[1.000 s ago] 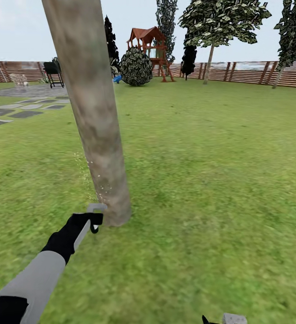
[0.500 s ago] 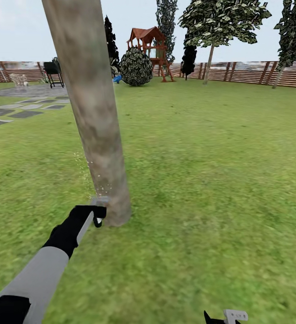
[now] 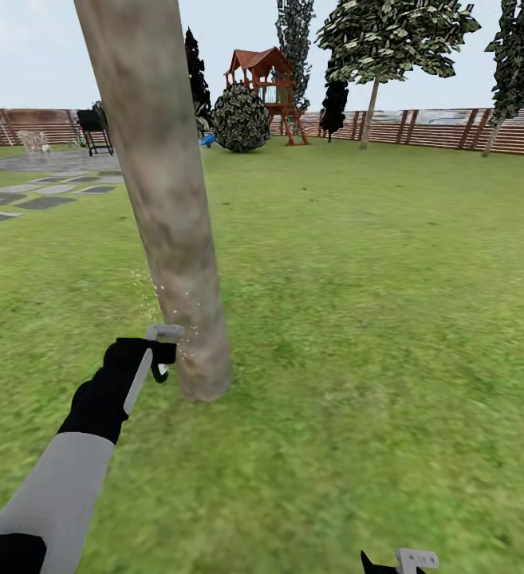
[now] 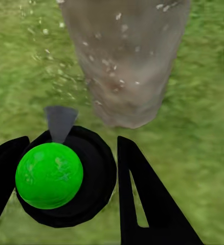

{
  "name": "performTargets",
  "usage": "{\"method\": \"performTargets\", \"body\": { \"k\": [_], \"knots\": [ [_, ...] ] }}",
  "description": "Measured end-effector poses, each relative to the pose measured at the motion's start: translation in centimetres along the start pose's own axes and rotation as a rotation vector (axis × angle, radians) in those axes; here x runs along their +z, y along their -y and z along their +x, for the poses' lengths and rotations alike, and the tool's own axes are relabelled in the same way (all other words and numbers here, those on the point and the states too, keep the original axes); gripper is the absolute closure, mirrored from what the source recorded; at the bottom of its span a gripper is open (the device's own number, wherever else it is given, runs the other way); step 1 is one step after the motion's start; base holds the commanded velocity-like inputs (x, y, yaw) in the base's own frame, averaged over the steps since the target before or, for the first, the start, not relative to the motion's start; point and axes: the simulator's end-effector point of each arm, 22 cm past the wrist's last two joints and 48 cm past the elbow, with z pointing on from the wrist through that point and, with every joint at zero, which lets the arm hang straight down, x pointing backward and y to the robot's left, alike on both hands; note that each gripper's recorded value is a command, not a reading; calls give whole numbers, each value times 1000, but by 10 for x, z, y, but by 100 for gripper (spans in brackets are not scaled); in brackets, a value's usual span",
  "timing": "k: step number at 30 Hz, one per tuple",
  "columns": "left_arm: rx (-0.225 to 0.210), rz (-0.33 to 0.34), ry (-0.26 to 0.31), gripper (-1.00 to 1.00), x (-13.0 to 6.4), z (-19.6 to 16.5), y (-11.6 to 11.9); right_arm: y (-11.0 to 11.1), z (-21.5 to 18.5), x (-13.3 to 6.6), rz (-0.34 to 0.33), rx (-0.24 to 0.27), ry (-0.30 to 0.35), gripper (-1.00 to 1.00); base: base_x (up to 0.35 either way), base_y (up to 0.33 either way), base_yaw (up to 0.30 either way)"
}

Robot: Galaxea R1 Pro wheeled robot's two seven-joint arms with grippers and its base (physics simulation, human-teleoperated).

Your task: In the garden, pick up the pesticide atomizer on the floor and spray pesticide onto both trees until each tree trunk is fully covered.

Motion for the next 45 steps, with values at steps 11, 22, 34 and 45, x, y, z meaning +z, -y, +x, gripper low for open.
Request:
{"method": "performTargets", "body": {
  "k": [11,22,34,45],
  "knots": [
    [1,0,58,100,-35,-57,6,0,0,0,0,0,0,-100,0,0,0],
    [-2,-2,72,100,-35,-69,2,0,0,0,0,0,0,-100,0,0,0],
    [-34,-155,-32,100,72,121,-18,7,-3,0,8,-6,5,-100,0,0,0],
    [-97,-16,-116,100,89,204,8,31,-7,-2,36,-22,9,-100,10,-7,0]
  ]
}}
